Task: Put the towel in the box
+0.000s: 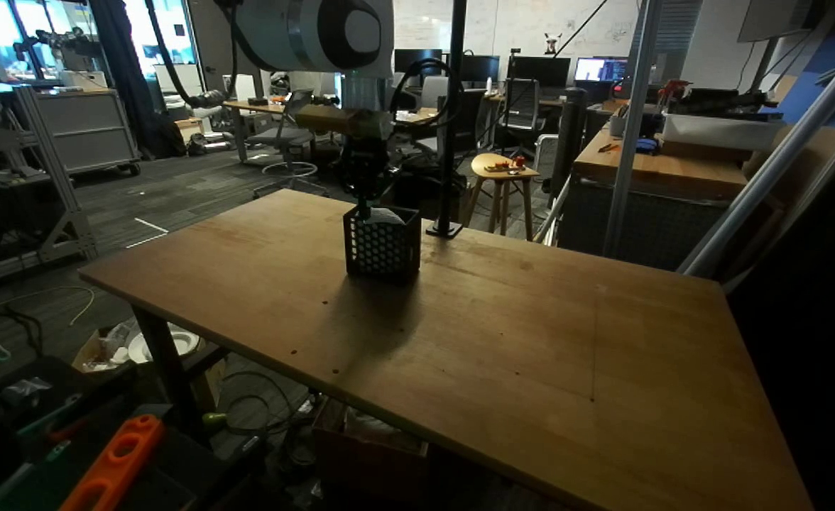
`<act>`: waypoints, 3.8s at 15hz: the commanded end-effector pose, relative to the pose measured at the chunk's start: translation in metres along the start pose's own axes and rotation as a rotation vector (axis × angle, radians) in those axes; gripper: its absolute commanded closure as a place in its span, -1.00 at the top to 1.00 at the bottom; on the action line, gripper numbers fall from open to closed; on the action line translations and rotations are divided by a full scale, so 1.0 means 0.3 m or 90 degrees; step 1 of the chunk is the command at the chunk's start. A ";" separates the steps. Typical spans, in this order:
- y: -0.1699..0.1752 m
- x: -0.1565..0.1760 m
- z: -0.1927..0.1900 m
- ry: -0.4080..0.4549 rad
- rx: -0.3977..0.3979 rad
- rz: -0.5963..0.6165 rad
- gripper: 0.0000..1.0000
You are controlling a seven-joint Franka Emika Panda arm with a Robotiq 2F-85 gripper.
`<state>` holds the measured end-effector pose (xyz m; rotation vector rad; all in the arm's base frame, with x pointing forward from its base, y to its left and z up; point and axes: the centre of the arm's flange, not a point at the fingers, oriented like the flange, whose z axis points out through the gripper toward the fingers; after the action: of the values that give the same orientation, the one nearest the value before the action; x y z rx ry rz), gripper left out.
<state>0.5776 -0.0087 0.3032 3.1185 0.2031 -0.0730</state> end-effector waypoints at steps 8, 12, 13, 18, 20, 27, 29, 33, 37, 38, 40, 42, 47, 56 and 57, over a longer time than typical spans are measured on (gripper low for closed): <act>-0.019 -0.018 0.042 0.007 -0.005 0.004 -1.00; -0.016 -0.011 0.044 0.011 -0.007 0.001 -1.00; -0.015 -0.010 0.043 0.012 -0.007 0.001 -1.00; -0.011 0.004 0.048 0.029 -0.013 0.001 -1.00; -0.009 0.014 0.048 0.035 -0.014 -0.003 -1.00; 0.002 0.072 0.001 0.056 -0.037 -0.029 -1.00; 0.005 0.090 -0.017 0.062 -0.046 -0.037 -1.00; 0.007 0.098 -0.031 0.068 -0.055 -0.046 -1.00; 0.002 0.095 -0.018 0.066 -0.051 -0.044 -1.00; -0.002 0.098 -0.015 0.068 -0.051 -0.044 -1.00; -0.011 0.109 -0.012 0.070 -0.054 -0.049 -1.00; -0.023 0.128 -0.016 0.075 -0.058 -0.057 -1.00; -0.050 0.193 -0.027 0.087 -0.069 -0.086 -1.00; -0.079 0.214 0.073 0.067 -0.056 -0.115 -1.00; -0.080 0.215 0.085 0.064 -0.056 -0.119 -1.00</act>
<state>0.6290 0.0215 0.2793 3.0212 0.4388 0.0729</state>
